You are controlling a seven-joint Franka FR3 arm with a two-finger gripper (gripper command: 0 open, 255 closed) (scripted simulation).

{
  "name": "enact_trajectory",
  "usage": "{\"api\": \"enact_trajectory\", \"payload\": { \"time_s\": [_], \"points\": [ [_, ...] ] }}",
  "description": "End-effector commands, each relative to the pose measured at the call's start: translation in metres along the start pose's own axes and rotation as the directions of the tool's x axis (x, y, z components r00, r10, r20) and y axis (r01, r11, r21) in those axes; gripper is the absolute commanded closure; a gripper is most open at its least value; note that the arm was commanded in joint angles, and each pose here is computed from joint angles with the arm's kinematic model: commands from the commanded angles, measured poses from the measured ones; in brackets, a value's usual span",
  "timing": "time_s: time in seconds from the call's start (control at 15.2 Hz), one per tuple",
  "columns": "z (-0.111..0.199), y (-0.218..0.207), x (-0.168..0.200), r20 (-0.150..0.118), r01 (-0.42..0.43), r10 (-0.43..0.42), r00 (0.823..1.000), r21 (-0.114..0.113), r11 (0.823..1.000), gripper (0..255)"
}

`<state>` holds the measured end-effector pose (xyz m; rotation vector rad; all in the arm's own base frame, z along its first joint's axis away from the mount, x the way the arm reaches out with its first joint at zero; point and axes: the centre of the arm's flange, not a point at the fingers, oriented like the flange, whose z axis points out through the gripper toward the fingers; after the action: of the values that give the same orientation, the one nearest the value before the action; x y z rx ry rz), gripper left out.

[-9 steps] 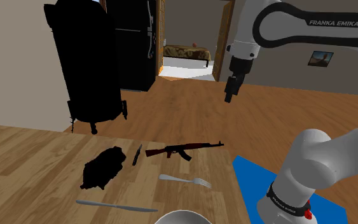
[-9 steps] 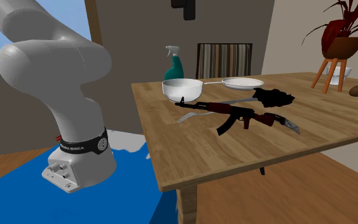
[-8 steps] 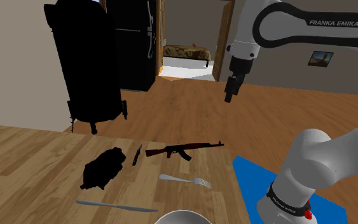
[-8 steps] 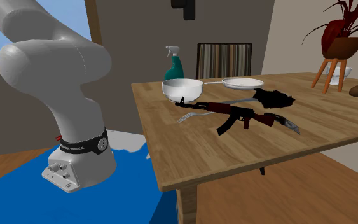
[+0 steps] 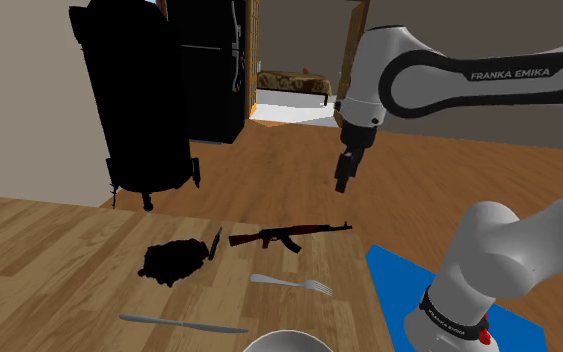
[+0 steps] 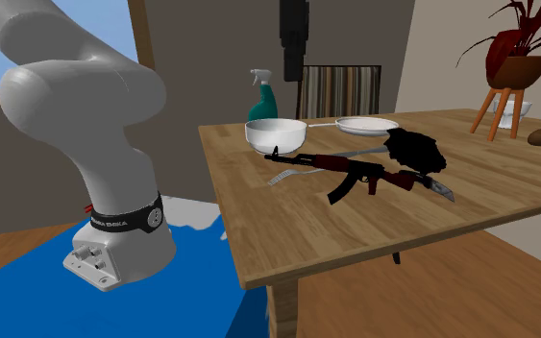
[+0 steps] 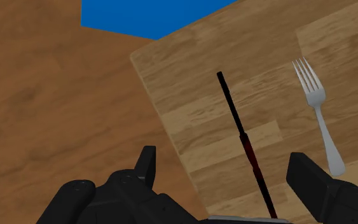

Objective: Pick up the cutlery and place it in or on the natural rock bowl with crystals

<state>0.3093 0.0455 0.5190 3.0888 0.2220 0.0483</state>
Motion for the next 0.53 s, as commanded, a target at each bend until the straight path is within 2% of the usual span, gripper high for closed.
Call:
{"api": "enact_trajectory", "payload": {
  "time_s": [0.0,0.46],
  "points": [
    [0.02,-0.018,0.002,0.002,0.02,-0.02,1.0,0.001,1.0,0],
    [0.084,-0.084,0.009,0.01,0.094,-0.094,0.996,0.005,0.996,0]
  ]
}}
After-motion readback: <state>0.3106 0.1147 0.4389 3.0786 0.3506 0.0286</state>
